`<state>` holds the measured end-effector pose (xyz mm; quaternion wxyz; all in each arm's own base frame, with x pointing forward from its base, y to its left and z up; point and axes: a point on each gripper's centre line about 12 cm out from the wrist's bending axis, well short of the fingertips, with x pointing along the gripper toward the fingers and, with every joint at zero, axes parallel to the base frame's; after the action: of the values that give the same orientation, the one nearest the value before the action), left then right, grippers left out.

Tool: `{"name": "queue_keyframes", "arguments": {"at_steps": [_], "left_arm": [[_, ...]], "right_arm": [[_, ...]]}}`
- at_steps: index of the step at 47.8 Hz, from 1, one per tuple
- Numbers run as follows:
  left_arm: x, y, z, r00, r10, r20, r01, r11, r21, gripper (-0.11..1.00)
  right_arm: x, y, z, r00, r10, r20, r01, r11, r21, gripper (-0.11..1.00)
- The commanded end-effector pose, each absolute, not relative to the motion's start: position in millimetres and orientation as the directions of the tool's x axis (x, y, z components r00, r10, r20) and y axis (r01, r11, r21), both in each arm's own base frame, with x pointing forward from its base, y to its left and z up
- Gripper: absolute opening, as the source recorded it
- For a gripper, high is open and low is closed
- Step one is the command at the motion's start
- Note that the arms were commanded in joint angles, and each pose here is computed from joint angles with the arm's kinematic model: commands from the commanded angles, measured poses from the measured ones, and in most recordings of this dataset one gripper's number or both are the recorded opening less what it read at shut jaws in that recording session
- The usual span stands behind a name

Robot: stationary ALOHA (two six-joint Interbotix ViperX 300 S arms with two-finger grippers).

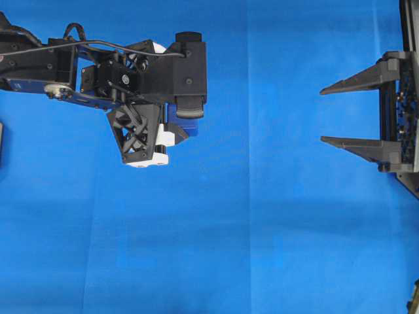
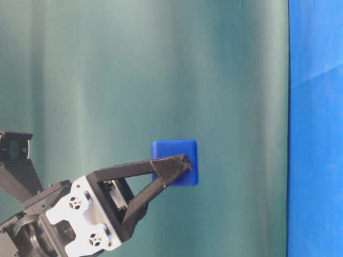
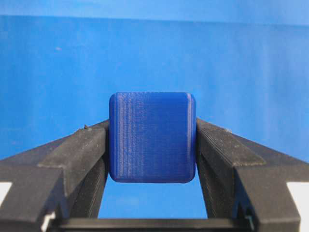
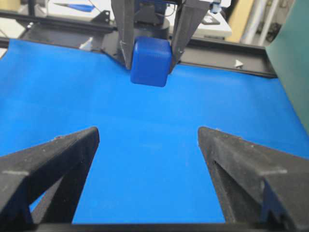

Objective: Handover the blue block to the right arm after grasping it with the left arm, then place it in the designated position.
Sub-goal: 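Lift the cube with the left gripper and rotate it sideways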

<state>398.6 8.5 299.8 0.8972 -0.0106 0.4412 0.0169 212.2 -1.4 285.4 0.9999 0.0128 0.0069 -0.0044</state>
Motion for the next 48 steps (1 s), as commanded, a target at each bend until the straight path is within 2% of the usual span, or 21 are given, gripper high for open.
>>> {"name": "queue_keyframes", "arguments": {"at_steps": [1,48], "left_arm": [[396.9,7.6,319.0,0.651,0.023,-0.759,-0.035,0.999,0.0,0.47],[396.4,7.6,318.1,0.651,0.023,-0.759,-0.039,0.999,-0.004,0.46]], "right_arm": [[215.0,-1.9,296.1,1.0,-0.011,0.012,0.011,0.999,0.032,0.98],[215.0,-1.9,296.1,1.0,-0.011,0.012,0.011,0.999,0.032,0.98]]}}
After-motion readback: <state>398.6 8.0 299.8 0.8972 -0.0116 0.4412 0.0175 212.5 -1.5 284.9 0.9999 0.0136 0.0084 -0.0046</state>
